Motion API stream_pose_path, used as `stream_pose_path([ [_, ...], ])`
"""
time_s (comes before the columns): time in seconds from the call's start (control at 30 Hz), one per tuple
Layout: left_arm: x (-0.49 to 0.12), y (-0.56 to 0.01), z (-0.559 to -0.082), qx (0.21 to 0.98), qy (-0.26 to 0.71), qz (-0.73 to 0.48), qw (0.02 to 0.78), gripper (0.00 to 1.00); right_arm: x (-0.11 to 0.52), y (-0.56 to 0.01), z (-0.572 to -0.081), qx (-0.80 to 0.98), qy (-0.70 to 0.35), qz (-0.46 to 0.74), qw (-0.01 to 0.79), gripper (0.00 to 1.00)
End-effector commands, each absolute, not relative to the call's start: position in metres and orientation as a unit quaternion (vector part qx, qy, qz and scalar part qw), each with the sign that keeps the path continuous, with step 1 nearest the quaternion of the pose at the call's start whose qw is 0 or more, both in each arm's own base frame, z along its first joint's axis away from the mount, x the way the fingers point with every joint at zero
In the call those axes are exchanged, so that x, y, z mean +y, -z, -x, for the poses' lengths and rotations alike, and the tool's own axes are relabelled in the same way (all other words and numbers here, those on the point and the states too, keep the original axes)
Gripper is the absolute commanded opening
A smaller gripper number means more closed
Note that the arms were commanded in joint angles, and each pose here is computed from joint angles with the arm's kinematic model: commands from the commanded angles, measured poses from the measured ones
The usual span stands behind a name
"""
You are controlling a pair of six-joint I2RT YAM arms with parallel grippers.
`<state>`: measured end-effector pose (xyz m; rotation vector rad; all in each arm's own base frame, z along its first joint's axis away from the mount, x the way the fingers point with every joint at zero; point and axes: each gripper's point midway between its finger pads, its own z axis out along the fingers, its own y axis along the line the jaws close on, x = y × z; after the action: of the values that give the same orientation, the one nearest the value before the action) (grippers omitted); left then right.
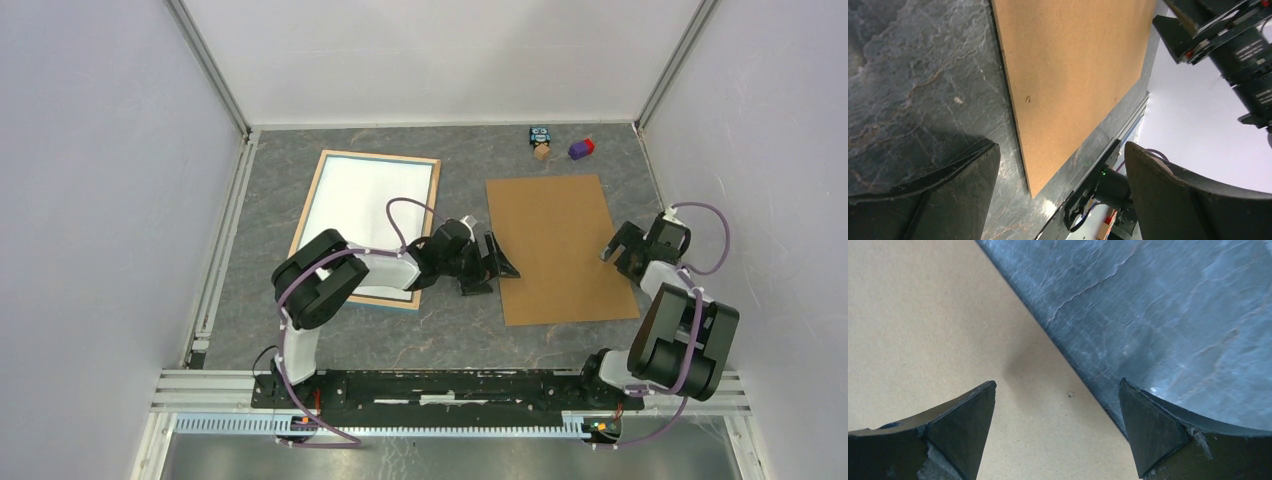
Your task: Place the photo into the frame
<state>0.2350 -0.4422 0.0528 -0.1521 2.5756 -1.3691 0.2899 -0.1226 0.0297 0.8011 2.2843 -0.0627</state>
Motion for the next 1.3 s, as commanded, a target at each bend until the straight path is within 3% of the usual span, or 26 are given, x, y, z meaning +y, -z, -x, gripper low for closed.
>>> stream_pose_path([
  [0.0,-0.442,-0.036,-0.248,0.889,0.433,0.062,0.132,1.0,-0.106,-0.02,-0.297,0.879,-0.026,-0.308,0.363,0.98],
  [0.33,-0.476,-0.054,-0.263,0.856,0.501,0.063,0.116,0.99,-0.079,-0.021,-0.296,0.865,-0.092,-0.31,0.383,0.94],
  [0.67,-0.488,-0.147,-0.271,0.769,0.617,0.047,0.163,0.78,-0.044,-0.026,-0.303,0.862,-0.153,-0.28,0.393,0.92],
  [0.97,-0.48,-0.182,-0.271,0.731,0.654,0.06,0.187,0.53,-0.034,-0.028,-0.307,0.863,-0.16,-0.265,0.398,0.91],
  [1.27,-0.476,-0.203,-0.267,0.709,0.676,0.06,0.192,0.47,-0.026,-0.026,-0.309,0.865,-0.168,-0.257,0.396,0.91],
])
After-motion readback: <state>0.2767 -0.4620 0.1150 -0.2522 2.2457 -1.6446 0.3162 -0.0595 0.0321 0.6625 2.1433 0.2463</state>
